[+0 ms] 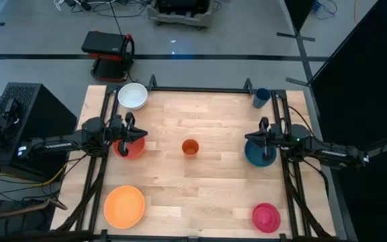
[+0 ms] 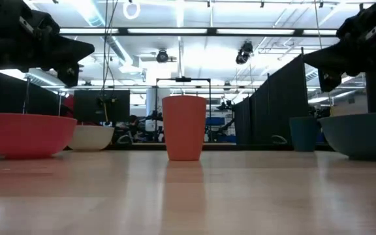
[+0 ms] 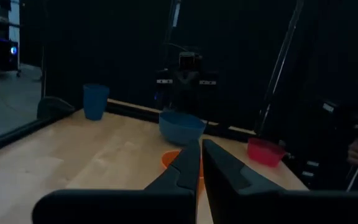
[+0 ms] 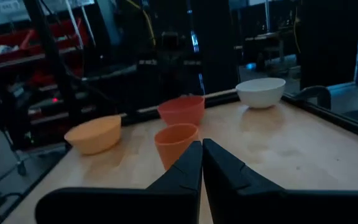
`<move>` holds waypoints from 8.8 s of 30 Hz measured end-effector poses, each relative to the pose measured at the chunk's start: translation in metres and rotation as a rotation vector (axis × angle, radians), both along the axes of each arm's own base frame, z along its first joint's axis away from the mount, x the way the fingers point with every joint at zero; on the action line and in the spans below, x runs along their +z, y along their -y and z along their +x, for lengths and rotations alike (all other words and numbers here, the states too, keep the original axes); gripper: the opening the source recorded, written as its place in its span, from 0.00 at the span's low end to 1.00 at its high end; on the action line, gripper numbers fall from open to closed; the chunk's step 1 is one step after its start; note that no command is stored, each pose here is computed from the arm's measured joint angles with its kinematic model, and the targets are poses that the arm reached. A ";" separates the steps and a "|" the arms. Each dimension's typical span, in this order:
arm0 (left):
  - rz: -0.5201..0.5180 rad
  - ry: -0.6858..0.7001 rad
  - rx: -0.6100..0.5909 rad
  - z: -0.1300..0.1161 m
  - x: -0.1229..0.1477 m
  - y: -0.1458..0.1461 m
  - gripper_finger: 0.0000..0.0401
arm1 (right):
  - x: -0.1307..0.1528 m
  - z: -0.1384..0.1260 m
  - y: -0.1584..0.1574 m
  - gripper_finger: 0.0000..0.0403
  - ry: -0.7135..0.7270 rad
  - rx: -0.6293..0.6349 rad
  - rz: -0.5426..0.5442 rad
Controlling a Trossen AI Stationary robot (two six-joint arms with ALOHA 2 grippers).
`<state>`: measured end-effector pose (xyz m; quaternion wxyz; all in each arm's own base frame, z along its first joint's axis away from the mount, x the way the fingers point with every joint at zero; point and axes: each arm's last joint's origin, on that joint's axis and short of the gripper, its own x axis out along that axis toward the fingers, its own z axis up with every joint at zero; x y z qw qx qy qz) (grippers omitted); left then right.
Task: Nest bowls inside each other
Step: Stack the orange bowl on top of the yellow bowl, then move the stacked bowls to the middle of the table
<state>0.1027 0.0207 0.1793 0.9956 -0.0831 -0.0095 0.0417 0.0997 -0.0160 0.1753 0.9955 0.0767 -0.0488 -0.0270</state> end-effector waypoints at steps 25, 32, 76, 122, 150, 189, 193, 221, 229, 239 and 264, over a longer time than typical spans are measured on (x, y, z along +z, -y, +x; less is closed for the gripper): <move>-0.072 -0.101 0.137 -0.013 0.047 -0.001 0.03 | 0.049 0.007 -0.010 0.00 0.227 0.117 0.086; -0.093 -0.127 0.143 -0.018 0.060 0.000 0.05 | 0.071 0.030 -0.010 0.00 0.119 0.103 0.035; -0.356 -1.264 0.106 -0.015 0.105 0.002 0.59 | 0.097 0.099 -0.006 0.00 -0.084 0.073 -0.136; -0.342 -1.706 -0.063 0.076 -0.001 0.025 0.28 | 0.097 0.099 -0.006 0.00 -0.085 0.070 -0.135; -0.138 -1.561 -0.179 0.092 0.089 0.109 0.00 | 0.089 0.105 -0.005 0.00 -0.143 0.038 -0.129; -0.151 -1.478 -0.338 0.060 0.077 0.291 0.01 | 0.095 0.111 -0.002 0.00 -0.051 -0.038 -0.153; -0.175 -1.425 -0.364 0.064 0.078 0.295 0.04 | 0.095 0.111 -0.002 0.00 -0.051 -0.037 -0.153; -0.173 -1.436 -0.267 0.065 0.068 0.295 0.42 | 0.095 0.111 -0.002 0.00 -0.052 -0.037 -0.153; -0.150 -1.450 -0.241 0.069 0.057 0.300 0.43 | 0.095 0.111 -0.002 0.00 -0.053 -0.037 -0.153; -0.090 -1.528 -0.253 0.076 0.030 0.309 0.29 | 0.095 0.111 -0.002 0.00 -0.053 -0.037 -0.153; 0.326 -1.769 0.041 0.113 0.043 0.241 0.00 | 0.094 0.111 -0.003 0.00 -0.059 -0.034 -0.151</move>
